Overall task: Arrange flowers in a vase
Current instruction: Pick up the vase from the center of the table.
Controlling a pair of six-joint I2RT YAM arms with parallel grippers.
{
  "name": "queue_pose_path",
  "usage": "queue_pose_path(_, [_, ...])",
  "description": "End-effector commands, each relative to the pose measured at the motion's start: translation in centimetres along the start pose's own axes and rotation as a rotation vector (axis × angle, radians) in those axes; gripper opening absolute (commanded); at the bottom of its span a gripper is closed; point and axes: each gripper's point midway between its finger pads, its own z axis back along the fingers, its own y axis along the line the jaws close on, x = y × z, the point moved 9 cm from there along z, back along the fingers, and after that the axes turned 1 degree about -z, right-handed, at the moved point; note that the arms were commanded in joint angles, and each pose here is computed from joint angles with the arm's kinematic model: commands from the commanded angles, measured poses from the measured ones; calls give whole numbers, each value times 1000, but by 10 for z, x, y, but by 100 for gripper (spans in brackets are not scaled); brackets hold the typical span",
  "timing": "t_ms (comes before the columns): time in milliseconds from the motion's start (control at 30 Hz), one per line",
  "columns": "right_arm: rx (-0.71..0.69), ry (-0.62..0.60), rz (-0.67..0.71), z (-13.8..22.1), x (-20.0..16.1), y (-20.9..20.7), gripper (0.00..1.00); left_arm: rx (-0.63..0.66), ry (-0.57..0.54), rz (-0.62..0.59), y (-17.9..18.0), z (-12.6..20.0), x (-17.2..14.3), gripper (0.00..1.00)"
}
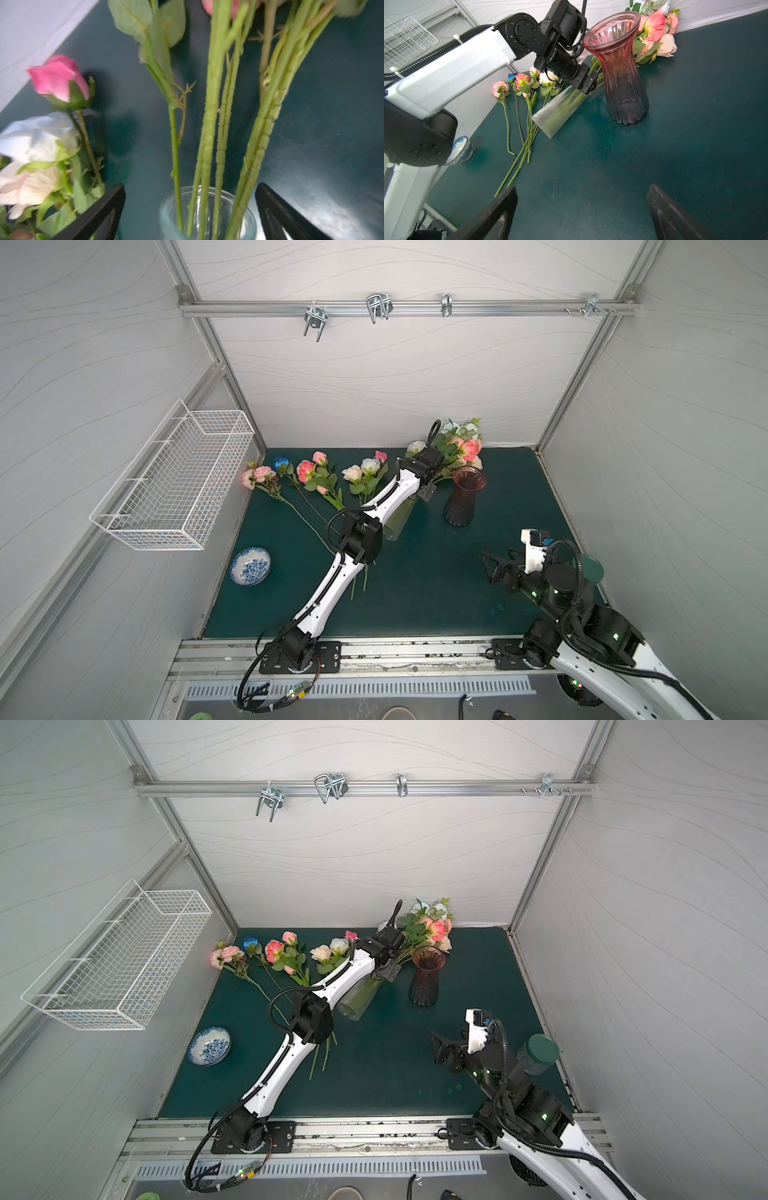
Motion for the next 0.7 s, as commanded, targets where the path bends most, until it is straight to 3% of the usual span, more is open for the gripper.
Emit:
queue_pose_path(0, [5,-19,-3,-1,5,2,99,-6,-10,-28,-5,-5,2,99])
queue_pose_path(167, [8,-19,-3,-3,5,3,99,-52,21,-62,-11,-12,-4,98])
queue_pose_path(200, [9,-19,-4,-4,5,3,99,-54,32,-70,-13,-15,-7,93])
queue_pose_path(300, [2,-15,-1,-4,4,3,99,-58,65,-79,-17,-25,-14,71])
queue_pose_path(400, [-1,-12,-1,-4,4,3,99,-59,85,-82,-18,-28,-18,61])
queue_pose_path(600, [-4,-10,-4,-4,3,2,99,-12,35,-37,-11,-19,-12,7])
queue_pose_path(633, [-6,-9,-4,-4,3,2,99,-4,19,-26,-9,-17,-10,0])
queue_pose_path(667, [-7,-10,-3,-4,3,2,99,3,-10,-6,-7,-12,-6,0])
